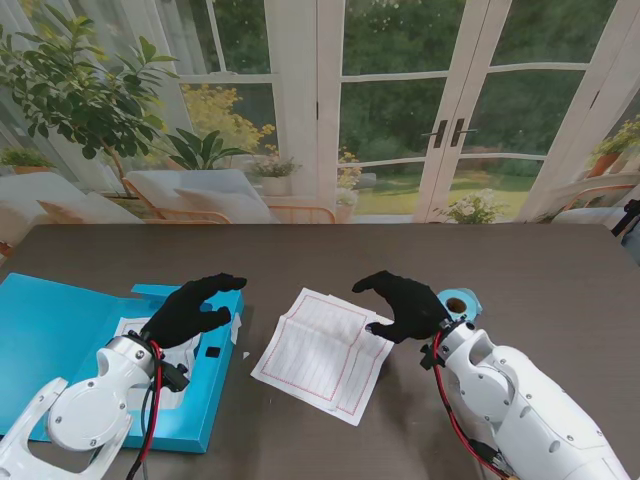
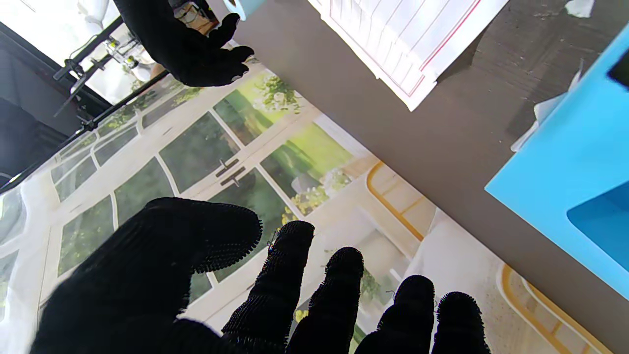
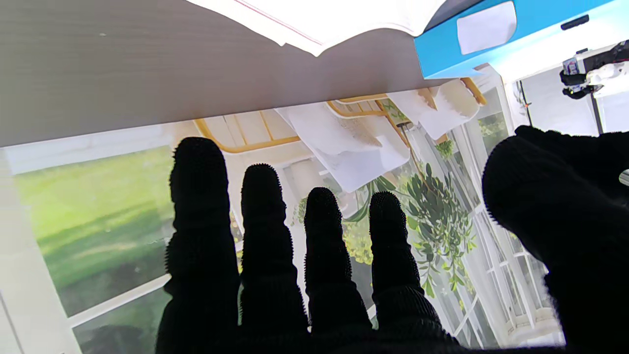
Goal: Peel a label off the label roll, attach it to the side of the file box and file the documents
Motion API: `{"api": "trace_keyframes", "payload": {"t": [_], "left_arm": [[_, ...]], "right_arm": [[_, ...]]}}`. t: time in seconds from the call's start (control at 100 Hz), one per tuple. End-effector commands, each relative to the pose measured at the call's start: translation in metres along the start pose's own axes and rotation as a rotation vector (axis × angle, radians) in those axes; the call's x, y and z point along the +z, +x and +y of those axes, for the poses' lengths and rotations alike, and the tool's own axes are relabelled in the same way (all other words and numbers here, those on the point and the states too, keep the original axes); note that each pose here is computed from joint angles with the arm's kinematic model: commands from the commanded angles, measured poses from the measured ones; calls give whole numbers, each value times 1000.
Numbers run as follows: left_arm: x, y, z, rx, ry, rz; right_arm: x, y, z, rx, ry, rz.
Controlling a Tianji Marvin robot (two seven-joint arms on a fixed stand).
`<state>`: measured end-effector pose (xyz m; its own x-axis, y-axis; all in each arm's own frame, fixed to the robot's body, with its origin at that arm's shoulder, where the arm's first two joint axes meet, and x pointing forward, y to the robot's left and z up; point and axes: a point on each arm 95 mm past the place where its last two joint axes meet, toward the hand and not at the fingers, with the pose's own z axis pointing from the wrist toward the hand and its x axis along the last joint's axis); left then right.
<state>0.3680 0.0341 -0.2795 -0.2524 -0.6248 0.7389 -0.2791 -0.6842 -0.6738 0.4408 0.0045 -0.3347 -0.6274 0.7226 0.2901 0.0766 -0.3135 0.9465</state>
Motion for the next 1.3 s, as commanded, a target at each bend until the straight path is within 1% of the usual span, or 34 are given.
{"api": "trace_keyframes", "payload": {"t": [0.0,0.11,0.28,0.44,0.57,0.64,0.72,0.82,0.98,1.06,1.16,1.29], "left_arm": [[2,0,7,-12,-31,4],[5,0,13,-25,-49,11],[11,0,20,-39,-72,25],[16,0,23,-62,-88,42],[18,-1,25,-74,-107,47],[18,-1,26,-79,-115,47],[18,-1,26,-80,-120,48],[17,-1,26,-82,-119,49],[16,-1,27,-89,-120,51],[17,-2,28,-102,-122,52],[20,-3,29,-111,-127,55],[21,-2,29,-117,-135,61]], "right_arm": [[-8,-4,-7,-12,46,-3],[-15,-10,-8,-32,71,-13],[-25,-17,-11,-89,128,-35],[-33,-22,-21,-122,181,-87],[-38,-24,-30,-150,201,-114],[-40,-23,-35,-155,212,-124],[-41,-21,-38,-181,222,-128],[-41,-16,-42,-192,218,-146],[-42,-9,-50,-220,234,-199],[-41,-7,-51,-239,212,-226],[-39,-3,-53,-241,182,-260],[-36,2,-57,-239,178,-294]]}}
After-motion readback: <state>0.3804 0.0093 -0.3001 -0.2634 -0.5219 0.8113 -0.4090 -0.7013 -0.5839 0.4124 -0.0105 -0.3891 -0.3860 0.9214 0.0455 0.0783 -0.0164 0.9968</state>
